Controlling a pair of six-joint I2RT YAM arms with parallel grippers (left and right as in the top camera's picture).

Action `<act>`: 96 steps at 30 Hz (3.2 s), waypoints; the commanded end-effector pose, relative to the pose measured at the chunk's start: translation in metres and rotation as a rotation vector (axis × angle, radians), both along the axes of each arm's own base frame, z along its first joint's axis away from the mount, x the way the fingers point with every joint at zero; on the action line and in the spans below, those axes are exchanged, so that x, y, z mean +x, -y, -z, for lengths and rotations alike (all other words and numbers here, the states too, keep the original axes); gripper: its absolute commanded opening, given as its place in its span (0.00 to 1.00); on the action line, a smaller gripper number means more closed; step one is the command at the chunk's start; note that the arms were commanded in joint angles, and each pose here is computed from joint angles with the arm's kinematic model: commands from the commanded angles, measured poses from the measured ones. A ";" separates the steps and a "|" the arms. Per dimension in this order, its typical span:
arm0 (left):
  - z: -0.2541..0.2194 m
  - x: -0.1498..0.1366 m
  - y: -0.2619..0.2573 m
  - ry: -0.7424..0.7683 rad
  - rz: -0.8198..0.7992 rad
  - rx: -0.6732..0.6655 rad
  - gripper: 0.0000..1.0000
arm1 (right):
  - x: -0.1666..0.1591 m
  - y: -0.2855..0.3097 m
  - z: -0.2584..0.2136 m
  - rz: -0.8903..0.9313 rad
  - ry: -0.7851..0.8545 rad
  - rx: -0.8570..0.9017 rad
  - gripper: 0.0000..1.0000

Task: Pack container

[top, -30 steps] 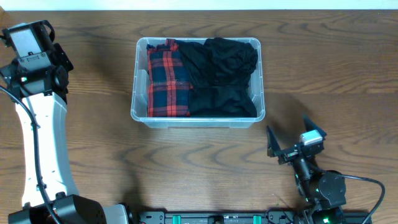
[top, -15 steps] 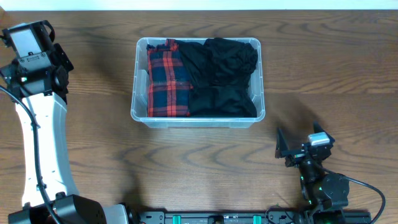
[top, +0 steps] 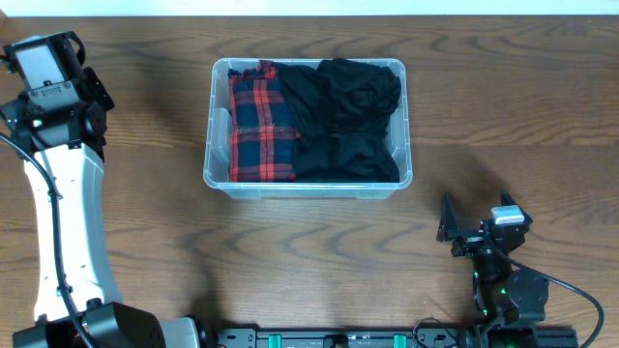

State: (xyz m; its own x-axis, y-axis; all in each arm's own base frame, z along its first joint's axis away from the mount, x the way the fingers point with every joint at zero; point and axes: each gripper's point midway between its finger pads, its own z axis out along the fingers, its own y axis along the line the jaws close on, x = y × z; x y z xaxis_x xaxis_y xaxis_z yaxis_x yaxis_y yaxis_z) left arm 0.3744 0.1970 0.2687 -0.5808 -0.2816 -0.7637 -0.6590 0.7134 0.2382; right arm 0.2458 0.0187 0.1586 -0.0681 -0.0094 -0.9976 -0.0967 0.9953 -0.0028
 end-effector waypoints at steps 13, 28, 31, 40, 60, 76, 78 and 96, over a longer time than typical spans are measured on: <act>0.003 -0.002 -0.003 -0.002 -0.018 -0.002 0.98 | 0.000 0.003 0.000 0.013 0.000 0.010 0.99; 0.003 -0.002 -0.003 -0.002 -0.018 -0.003 0.98 | 0.000 0.003 0.000 0.013 0.000 0.010 0.99; 0.003 -0.002 -0.003 -0.002 -0.018 -0.002 0.98 | 0.000 0.003 0.000 0.013 0.000 0.010 0.99; 0.010 -0.010 0.007 -0.018 -0.001 -0.007 0.98 | 0.000 0.003 0.000 0.013 0.000 0.010 0.99; 0.113 -0.140 0.075 -0.144 0.115 -0.034 0.98 | 0.000 0.003 0.000 0.013 0.000 0.010 0.99; 0.186 -0.206 0.085 -0.199 0.114 -0.046 0.98 | 0.000 0.003 0.000 0.013 0.000 0.010 0.99; 0.186 -0.207 0.085 -0.199 0.114 -0.045 0.98 | 0.000 0.003 0.000 0.013 0.000 0.010 0.99; 0.186 -0.153 0.145 0.103 0.420 -0.263 0.98 | 0.000 0.003 0.000 0.013 0.000 0.010 0.99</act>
State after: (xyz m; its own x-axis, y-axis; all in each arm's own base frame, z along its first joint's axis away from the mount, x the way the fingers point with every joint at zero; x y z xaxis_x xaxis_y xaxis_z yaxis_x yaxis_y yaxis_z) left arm 0.2104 0.0748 0.0855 -0.6336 -0.2236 -0.7406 -0.4039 0.9121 0.0702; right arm 0.2458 0.0187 0.1586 -0.0681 -0.0094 -0.9976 -0.0967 0.9953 -0.0028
